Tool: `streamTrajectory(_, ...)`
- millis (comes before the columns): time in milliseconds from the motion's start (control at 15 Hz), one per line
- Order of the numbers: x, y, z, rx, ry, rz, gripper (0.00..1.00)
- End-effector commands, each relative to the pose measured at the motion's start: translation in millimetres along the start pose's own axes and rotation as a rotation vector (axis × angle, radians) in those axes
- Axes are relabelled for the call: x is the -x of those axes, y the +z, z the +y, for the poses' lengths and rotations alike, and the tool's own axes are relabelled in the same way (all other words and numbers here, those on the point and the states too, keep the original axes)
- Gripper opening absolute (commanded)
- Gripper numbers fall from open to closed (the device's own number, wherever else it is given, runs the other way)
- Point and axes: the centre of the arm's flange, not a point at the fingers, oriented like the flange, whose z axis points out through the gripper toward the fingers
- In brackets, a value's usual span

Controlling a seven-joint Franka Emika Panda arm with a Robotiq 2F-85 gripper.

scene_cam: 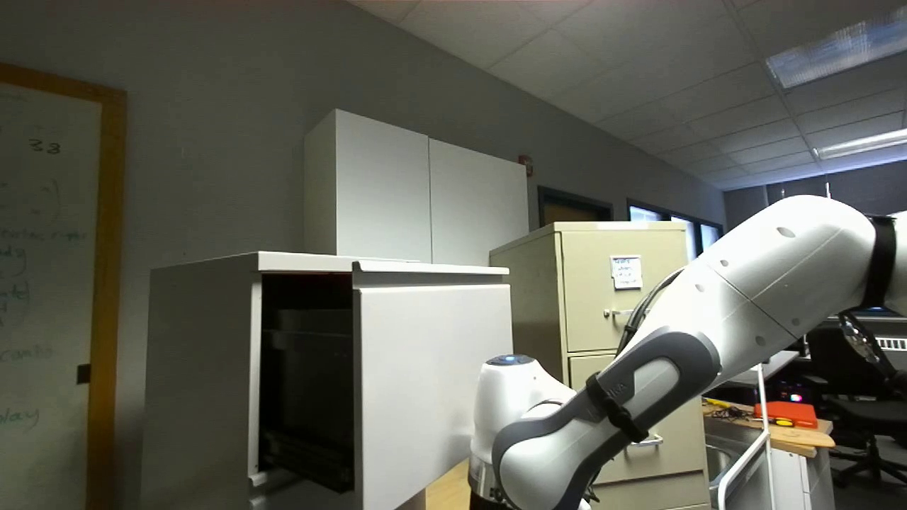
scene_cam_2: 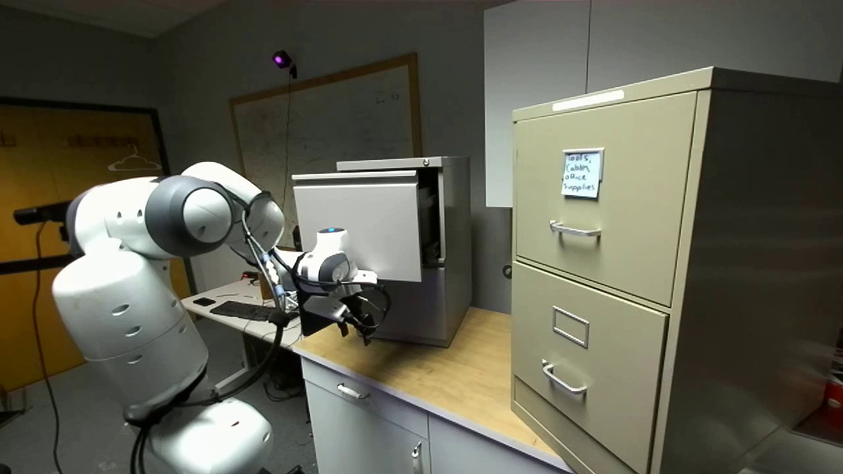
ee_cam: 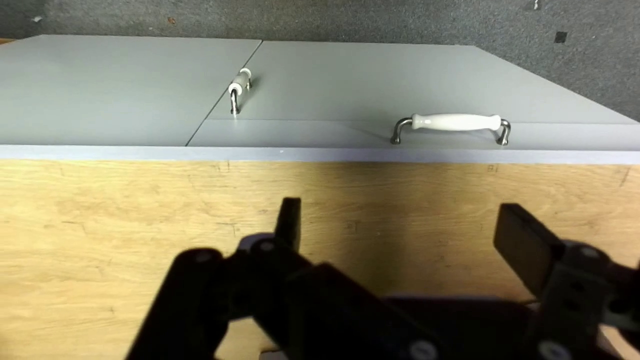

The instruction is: Close the upper drawer

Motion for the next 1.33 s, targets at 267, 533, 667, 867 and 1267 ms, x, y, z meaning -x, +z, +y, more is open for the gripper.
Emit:
streamTrajectory(267,25,-29,49,-0.008,0.118,0.091,1.0)
streamTrajectory(533,43,-52,71,0.006,0.161,0.163,1.0)
streamTrajectory(667,48,-66,76,0.01,0.179,0.212,0.75)
streamTrajectory(867,54,-92,76,0.026,0.179,0.293,0.52)
streamTrajectory(1267,59,-145,56,0.106,0.143,0.454,0.05)
